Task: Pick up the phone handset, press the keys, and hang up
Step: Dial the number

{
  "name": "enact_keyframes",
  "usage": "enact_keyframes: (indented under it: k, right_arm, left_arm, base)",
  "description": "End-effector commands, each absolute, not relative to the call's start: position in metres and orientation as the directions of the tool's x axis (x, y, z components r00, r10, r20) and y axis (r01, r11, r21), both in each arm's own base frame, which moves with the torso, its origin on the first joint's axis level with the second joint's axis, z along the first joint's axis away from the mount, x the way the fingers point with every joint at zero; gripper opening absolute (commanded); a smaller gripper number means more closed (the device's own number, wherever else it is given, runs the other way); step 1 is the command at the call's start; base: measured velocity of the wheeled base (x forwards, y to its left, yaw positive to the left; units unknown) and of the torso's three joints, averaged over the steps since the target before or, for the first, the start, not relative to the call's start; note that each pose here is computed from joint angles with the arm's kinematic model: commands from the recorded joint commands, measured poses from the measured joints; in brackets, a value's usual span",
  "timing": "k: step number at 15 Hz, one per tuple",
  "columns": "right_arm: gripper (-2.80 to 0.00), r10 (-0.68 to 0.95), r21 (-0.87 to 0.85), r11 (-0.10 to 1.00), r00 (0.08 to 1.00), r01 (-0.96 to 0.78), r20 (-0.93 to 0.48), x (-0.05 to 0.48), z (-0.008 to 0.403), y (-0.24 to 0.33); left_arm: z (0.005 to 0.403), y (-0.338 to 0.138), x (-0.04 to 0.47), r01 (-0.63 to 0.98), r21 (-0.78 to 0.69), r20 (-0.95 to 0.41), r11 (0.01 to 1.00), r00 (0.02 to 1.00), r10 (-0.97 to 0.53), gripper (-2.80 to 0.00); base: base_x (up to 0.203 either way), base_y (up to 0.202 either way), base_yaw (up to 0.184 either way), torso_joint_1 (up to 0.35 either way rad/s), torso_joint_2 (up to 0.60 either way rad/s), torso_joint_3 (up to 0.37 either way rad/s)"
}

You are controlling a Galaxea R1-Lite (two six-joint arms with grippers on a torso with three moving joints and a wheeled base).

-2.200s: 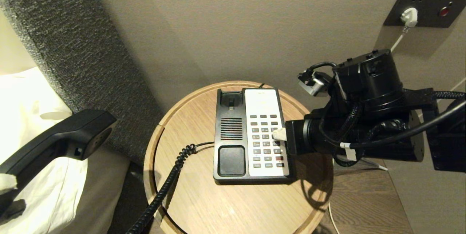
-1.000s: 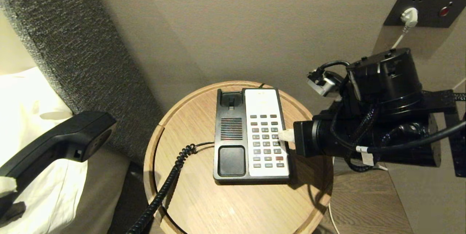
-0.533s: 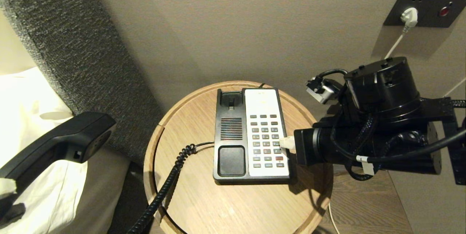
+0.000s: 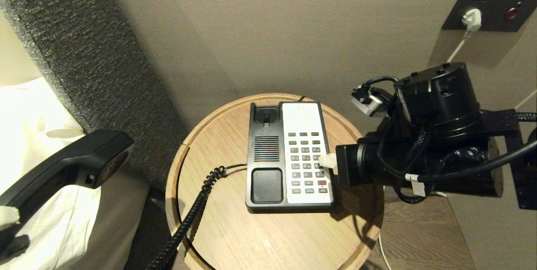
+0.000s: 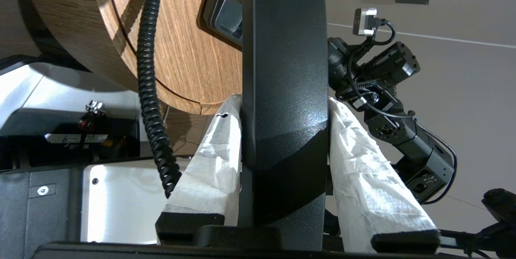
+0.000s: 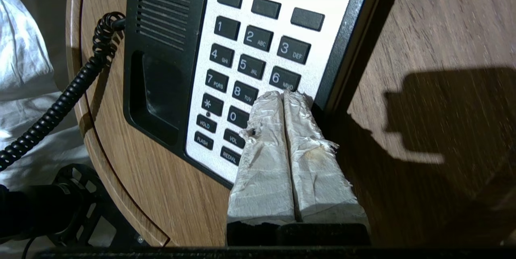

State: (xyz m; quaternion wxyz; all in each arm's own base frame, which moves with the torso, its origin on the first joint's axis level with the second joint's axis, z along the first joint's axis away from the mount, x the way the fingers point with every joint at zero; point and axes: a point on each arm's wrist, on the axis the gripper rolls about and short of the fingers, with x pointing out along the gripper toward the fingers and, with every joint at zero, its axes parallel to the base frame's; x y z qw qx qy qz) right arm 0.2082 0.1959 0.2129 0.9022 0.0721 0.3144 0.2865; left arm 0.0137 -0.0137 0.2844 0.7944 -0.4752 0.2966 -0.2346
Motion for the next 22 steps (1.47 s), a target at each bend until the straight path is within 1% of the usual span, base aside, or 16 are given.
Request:
enact_keyframes:
  k: [1, 10, 22]
  right_arm:
    - [-2.80, 0.560, 0.308, 0.827, 0.636, -0.471, -0.531, 0.212, 0.209, 0.200]
    - [-2.80, 0.549, 0.296, 0.833, 0.635, -0.467, -0.544, 0.215, 0.204, 0.201]
    - [-2.80, 0.577, 0.338, 0.817, 0.643, -0.468, -0.504, 0.209, 0.217, 0.197]
  left_arm:
    - [0.284, -0.014, 0.014, 0.083, -0.897, -0.252, 0.435, 0.711, -0.656, -2.80]
    - [0.283, -0.014, 0.013, 0.082, -0.896, -0.254, 0.436, 0.711, -0.656, -2.80]
    - [0.282, -0.013, 0.012, 0.083, -0.897, -0.252, 0.435, 0.711, -0.656, -2.80]
  base:
    - [0.000, 0.000, 0.000, 0.000, 0.00, 0.000]
    - [0.000, 0.000, 0.000, 0.000, 0.00, 0.000]
    - [0.000, 0.000, 0.000, 0.000, 0.00, 0.000]
